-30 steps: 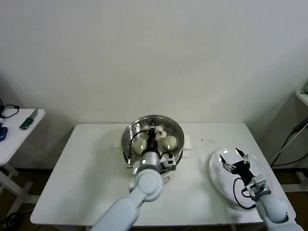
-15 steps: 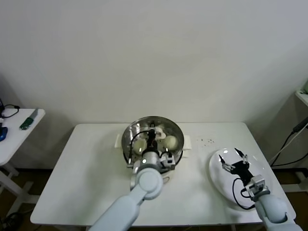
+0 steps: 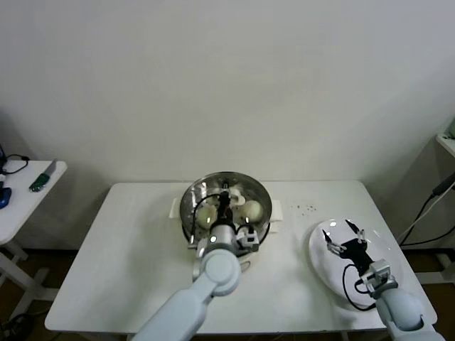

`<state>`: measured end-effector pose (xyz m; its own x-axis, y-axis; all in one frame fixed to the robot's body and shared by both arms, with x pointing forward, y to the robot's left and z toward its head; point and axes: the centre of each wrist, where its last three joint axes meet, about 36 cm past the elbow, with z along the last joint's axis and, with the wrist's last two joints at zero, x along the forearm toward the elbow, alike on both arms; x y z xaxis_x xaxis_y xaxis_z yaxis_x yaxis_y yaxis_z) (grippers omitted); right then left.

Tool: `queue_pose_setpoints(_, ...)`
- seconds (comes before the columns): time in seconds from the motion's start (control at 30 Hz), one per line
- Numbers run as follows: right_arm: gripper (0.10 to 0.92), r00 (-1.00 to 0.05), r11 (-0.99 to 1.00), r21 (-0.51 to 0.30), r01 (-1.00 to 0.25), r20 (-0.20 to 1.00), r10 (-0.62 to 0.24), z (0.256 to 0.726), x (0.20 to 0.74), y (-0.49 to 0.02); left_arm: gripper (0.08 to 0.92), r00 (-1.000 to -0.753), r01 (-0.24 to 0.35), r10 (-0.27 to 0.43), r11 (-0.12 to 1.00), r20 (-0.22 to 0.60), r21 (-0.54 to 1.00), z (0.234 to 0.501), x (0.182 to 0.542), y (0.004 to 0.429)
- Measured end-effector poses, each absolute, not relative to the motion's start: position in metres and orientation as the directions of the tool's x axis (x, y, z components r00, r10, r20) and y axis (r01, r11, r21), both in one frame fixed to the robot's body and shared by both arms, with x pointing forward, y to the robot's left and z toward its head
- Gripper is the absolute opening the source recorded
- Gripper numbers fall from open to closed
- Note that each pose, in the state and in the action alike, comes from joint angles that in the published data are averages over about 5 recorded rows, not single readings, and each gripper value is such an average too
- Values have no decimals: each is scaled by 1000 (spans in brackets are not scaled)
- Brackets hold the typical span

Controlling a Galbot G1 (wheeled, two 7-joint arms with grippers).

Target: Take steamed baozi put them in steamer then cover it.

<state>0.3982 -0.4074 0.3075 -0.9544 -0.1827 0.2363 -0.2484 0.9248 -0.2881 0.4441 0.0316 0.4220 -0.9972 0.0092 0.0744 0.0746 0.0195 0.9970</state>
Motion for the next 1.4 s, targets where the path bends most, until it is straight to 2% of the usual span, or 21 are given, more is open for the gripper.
queue_pose_setpoints(0.7,823,-949,923,-285,-258,254,-187,314,409,-400,783,-996,88,30,91,86,992,445,412,67)
queue_pose_setpoints(0.9,823,-948,924,-287,-254,265,-179,319,411,-397,822,-994,103,52,119,97,988,453,392,79)
queue_pose_setpoints(1.13,823,-946,926,-280,-253,271,-176,322,409,-396,823,-996,74,55,175,65,982,468,372,100)
queue_pose_setpoints(1.4,823,-952,938,-253,-236,256,-170,324,402,-395,823,-1000,26,-1,318,28,948,479,358,139)
